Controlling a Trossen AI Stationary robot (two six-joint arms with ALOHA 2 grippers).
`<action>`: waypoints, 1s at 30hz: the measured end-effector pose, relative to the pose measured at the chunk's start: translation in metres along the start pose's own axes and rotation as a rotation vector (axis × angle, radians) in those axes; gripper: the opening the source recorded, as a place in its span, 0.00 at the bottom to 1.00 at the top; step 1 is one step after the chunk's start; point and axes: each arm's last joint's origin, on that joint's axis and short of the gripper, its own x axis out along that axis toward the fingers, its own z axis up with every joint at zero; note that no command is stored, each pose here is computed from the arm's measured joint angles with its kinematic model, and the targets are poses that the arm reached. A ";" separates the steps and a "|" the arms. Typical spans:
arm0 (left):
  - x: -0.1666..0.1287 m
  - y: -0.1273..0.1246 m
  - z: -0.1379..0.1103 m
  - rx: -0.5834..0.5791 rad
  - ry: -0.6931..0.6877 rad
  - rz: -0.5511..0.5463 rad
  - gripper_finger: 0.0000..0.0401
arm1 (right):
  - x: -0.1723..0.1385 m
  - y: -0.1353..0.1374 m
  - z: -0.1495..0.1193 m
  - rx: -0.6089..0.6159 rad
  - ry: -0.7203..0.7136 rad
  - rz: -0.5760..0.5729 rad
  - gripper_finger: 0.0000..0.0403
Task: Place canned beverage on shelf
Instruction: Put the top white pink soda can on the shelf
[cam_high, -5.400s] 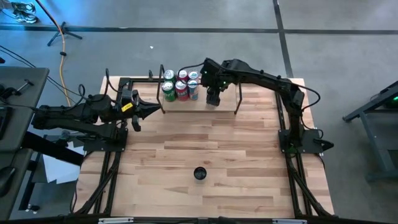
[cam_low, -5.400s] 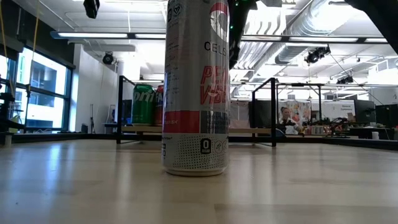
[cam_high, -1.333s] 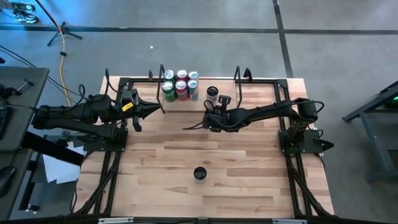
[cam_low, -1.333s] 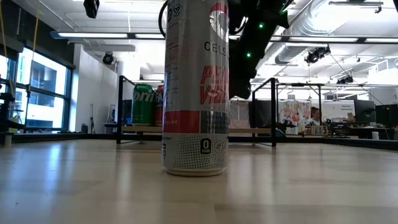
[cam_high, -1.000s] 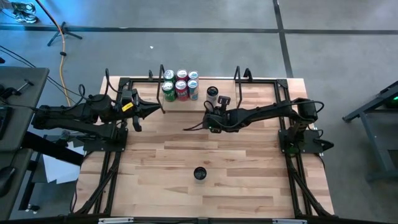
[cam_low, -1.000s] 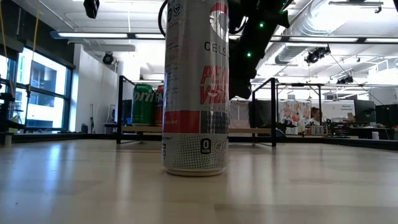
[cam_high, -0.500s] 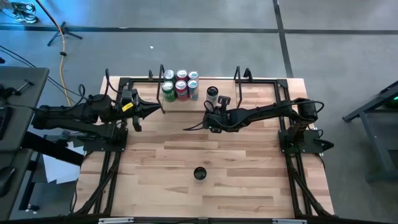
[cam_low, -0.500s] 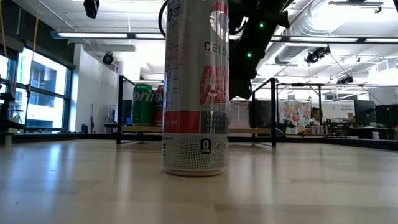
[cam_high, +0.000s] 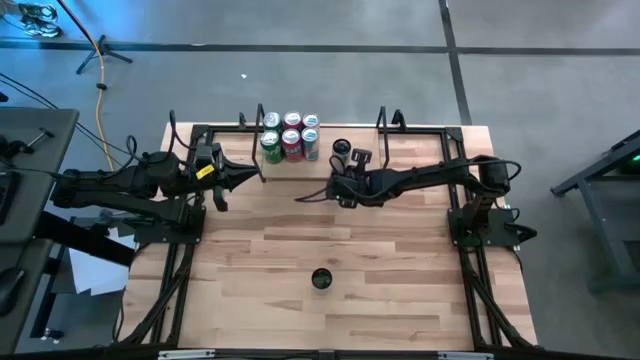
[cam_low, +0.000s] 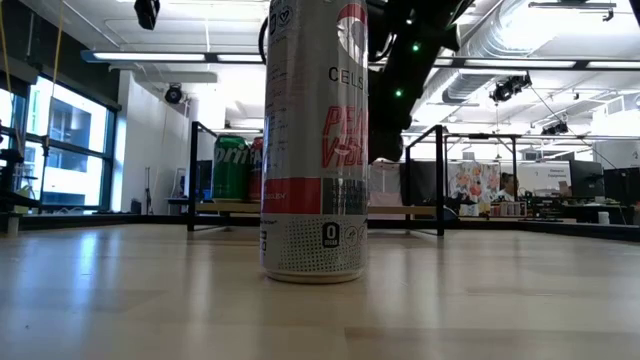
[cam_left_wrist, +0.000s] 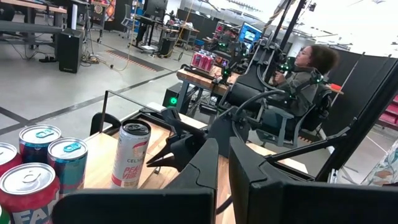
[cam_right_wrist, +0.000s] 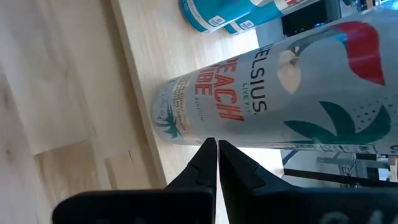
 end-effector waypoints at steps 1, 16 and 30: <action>0.000 0.000 0.000 0.000 0.000 0.000 0.00 | 0.001 -0.001 0.000 0.004 0.001 -0.002 0.00; 0.000 0.000 0.000 0.000 0.000 0.000 0.00 | 0.019 -0.022 0.004 0.042 -0.020 -0.038 0.00; 0.000 0.000 0.000 0.000 0.000 0.000 0.00 | 0.032 -0.038 0.001 0.117 -0.002 -0.060 0.00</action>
